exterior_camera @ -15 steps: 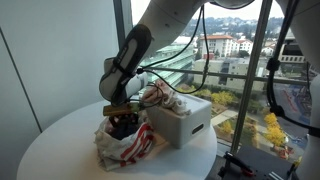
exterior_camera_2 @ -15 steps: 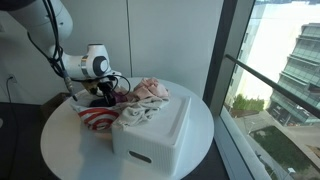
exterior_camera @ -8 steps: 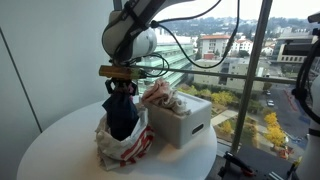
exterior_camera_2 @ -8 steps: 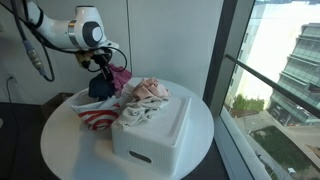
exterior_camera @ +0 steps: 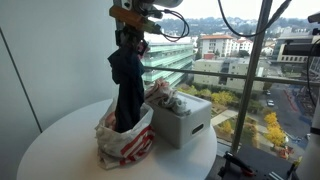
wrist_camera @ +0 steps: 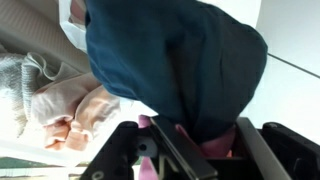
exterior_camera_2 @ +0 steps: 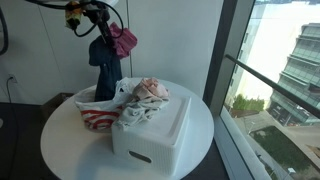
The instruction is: Put the clothes on the white storage box
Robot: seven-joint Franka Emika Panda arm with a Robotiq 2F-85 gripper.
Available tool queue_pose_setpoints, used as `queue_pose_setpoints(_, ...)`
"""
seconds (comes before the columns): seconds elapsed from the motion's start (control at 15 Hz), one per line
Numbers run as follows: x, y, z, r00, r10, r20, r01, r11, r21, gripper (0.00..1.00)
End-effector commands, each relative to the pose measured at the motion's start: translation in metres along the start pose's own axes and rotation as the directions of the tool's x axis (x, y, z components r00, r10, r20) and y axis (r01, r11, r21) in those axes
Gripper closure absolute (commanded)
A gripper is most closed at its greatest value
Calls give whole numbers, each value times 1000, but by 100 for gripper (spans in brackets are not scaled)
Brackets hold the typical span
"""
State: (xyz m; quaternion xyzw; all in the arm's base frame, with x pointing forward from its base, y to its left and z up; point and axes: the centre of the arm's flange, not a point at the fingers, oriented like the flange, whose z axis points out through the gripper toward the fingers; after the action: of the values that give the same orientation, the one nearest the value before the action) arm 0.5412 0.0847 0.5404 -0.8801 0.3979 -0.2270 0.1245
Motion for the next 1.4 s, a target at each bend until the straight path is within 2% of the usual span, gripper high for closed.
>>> queue_pose_setpoints(0.0, 16, 32, -92, 983, 138, -118, -128, 988, 87, 95)
queue_pose_setpoints(0.27, 37, 76, -178, 928, 297, -225, -260, 949, 177, 95)
queue_pose_setpoints(0.53, 40, 134, -259, 835, 448, -320, -374, 888, 267, 95)
queue_pose_setpoints(0.87, 39, 195, -309, 694, 604, -393, -478, 794, 376, 95)
queue_pose_setpoints(1.0, 40, 209, -317, 653, 637, -410, -497, 769, 402, 95)
queue_pose_setpoints(1.13, 55, 213, -301, 647, 638, -418, -512, 769, 383, 95)
queue_pose_setpoints(1.2, 61, 211, -288, 654, 633, -414, -510, 774, 376, 95)
queue_pose_setpoints(1.33, 76, 200, -249, 686, 590, -426, -481, 807, 343, 95)
